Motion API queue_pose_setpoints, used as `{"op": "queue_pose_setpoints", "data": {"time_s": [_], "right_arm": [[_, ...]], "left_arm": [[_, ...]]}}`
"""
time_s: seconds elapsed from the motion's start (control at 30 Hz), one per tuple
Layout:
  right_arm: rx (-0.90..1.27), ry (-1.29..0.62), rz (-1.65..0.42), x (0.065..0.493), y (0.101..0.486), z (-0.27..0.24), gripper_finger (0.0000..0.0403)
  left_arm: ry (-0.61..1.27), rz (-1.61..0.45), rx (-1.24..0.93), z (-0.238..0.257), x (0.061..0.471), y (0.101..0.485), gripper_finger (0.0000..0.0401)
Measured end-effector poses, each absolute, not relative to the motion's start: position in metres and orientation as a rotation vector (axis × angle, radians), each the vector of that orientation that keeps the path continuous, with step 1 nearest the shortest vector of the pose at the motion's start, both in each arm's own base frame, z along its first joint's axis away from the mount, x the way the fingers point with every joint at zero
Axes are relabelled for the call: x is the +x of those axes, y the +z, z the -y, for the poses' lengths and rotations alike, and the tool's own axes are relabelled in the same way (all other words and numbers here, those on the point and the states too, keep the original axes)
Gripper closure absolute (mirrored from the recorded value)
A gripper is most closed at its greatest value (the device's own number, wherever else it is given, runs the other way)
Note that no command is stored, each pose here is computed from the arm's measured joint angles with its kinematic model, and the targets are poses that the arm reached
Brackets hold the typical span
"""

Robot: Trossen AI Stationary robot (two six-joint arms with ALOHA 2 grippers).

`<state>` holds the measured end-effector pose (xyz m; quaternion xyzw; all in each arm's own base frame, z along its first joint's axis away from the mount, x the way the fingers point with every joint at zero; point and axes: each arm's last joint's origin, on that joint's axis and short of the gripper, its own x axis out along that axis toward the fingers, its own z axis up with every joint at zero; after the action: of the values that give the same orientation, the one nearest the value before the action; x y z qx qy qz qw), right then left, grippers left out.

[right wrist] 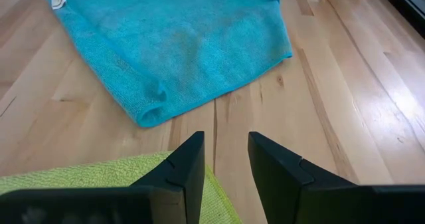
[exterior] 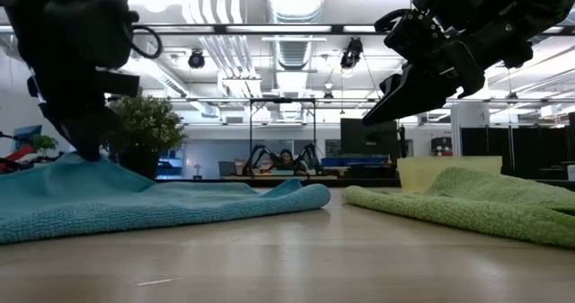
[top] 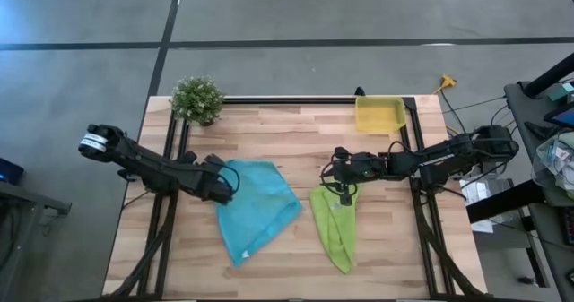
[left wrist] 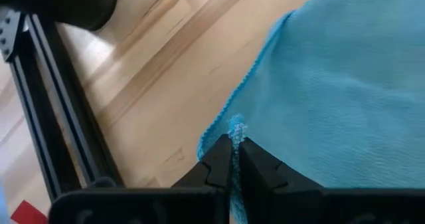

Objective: Roll microfiber towels into tight, uniform cylinder then place into a basket
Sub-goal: Fold the blue microfiber towel

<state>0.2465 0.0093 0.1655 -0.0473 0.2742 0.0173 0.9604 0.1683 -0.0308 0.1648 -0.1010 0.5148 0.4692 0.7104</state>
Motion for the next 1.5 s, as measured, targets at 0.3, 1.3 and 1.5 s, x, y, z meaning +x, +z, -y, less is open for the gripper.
{"op": "queue_pose_setpoints", "data": {"time_s": [0.3,1.3,1.5], "right_arm": [[-0.13,0.044,-0.552,0.247,0.166,-0.009,0.0291],[-0.197,0.206,-0.552,0.303,0.135,-0.021,0.0191],[-0.223,0.222,-0.634,0.33,0.121,-0.023,0.0192]], "left_arm": [[1.103,-1.104,-0.249,0.03,0.162,0.158,0.0384],[1.094,-1.009,-0.246,0.033,0.172,0.17,0.0206],[1.099,-0.991,-0.255,0.037,0.167,0.163,0.0206]]}}
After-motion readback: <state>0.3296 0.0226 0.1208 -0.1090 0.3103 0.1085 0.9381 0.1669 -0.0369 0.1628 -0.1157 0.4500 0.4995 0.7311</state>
